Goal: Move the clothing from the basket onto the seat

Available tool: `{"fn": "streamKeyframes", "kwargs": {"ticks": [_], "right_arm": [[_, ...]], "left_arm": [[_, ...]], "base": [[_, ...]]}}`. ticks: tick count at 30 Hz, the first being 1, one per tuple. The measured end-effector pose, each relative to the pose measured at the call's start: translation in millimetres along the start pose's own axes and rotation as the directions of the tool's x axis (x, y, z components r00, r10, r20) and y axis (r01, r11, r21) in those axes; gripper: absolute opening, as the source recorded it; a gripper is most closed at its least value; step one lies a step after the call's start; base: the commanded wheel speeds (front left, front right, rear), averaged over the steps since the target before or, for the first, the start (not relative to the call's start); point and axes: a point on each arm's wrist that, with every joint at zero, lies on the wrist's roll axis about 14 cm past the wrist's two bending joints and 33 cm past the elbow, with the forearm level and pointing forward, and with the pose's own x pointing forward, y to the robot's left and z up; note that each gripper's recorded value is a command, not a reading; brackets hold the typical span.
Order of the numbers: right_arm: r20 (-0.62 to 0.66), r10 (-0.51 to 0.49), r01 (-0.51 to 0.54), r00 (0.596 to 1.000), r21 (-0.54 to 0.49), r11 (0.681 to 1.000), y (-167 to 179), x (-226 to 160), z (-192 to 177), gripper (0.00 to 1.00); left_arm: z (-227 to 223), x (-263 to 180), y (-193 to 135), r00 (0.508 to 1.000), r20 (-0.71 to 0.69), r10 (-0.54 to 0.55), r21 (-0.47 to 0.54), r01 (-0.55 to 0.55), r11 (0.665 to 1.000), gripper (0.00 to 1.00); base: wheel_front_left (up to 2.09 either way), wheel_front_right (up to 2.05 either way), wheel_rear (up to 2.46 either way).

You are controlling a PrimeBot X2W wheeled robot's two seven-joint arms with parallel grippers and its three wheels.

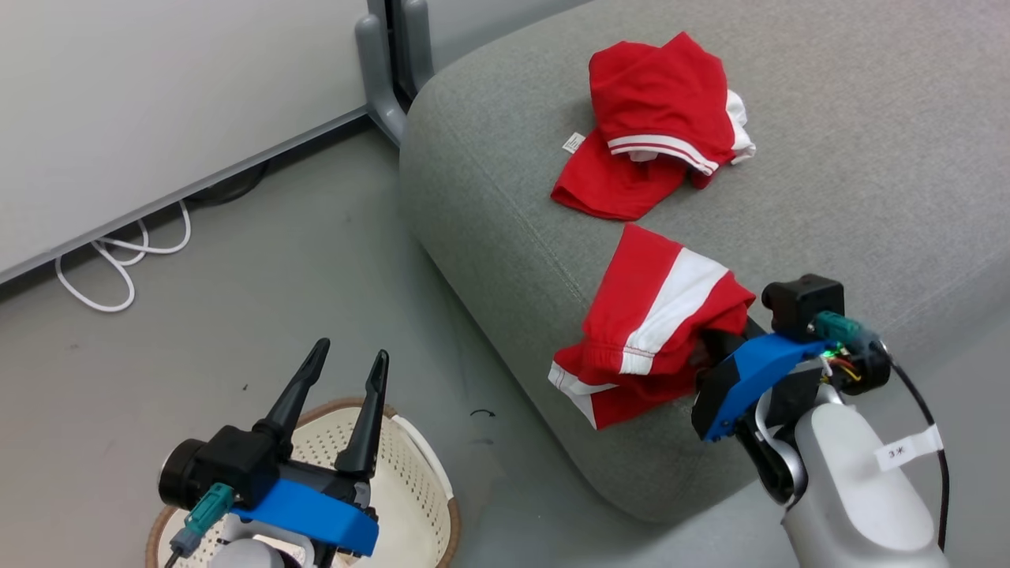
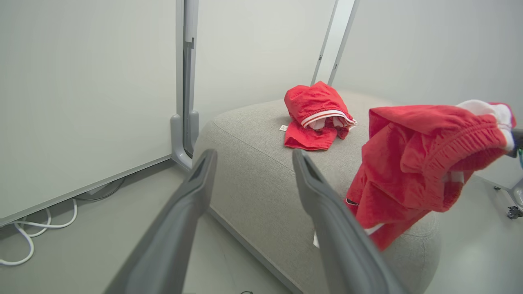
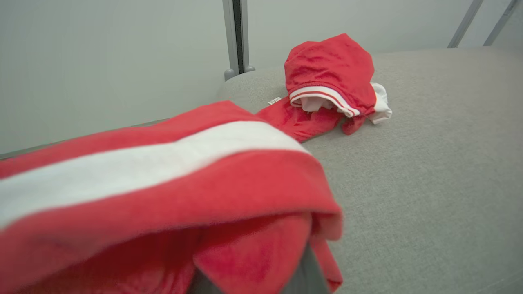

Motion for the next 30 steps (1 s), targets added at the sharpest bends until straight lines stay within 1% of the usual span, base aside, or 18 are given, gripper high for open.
{"fn": "streamKeyframes", "kwargs": {"ticks": [4, 10, 19, 24, 27, 30], "right_arm": [[-0.043, -0.003, 0.005, 0.999, 0.034, 0.999, -1, 20, 4, 0.0], [-0.049, -0.03, 0.035, 0.998, 0.099, 0.994, -10, 65, 36, 0.0], [-0.014, -0.129, 0.13, 0.992, 0.123, 0.984, -56, 141, 100, 0.0], [0.075, -0.216, 0.201, 0.974, 0.165, 0.966, -83, 179, 139, 0.0], [0.089, -0.27, 0.252, 0.959, 0.178, 0.951, -96, 199, 139, 0.0], [0.056, -0.312, 0.299, 0.948, 0.17, 0.939, -103, 218, 115, 0.0]], "left_arm": [[-3, 2, 14, 1.0, 0.0, 0.016, 0.005, -0.016, 1.0, 1.0], [-6, 8, 41, 0.999, 0.022, 0.042, -0.002, -0.042, 0.999, 1.0], [-22, 11, 98, 0.995, 0.025, 0.099, 0.012, -0.099, 0.995, 1.0], [-42, 8, 127, 0.99, 0.007, 0.141, 0.006, -0.141, 0.99, 1.0], [-55, 6, 139, 0.988, -0.007, 0.157, -0.003, -0.157, 0.988, 1.0], [-65, 5, 149, 0.985, -0.01, 0.17, -0.006, -0.17, 0.985, 1.0]], "base": [[0.0, 0.0, 0.0], [0.0, 0.0, 0.0], [0.0, 0.0, 0.0], [0.0, 0.0, 0.0], [0.0, 0.0, 0.0], [0.0, 0.0, 0.0]]}}
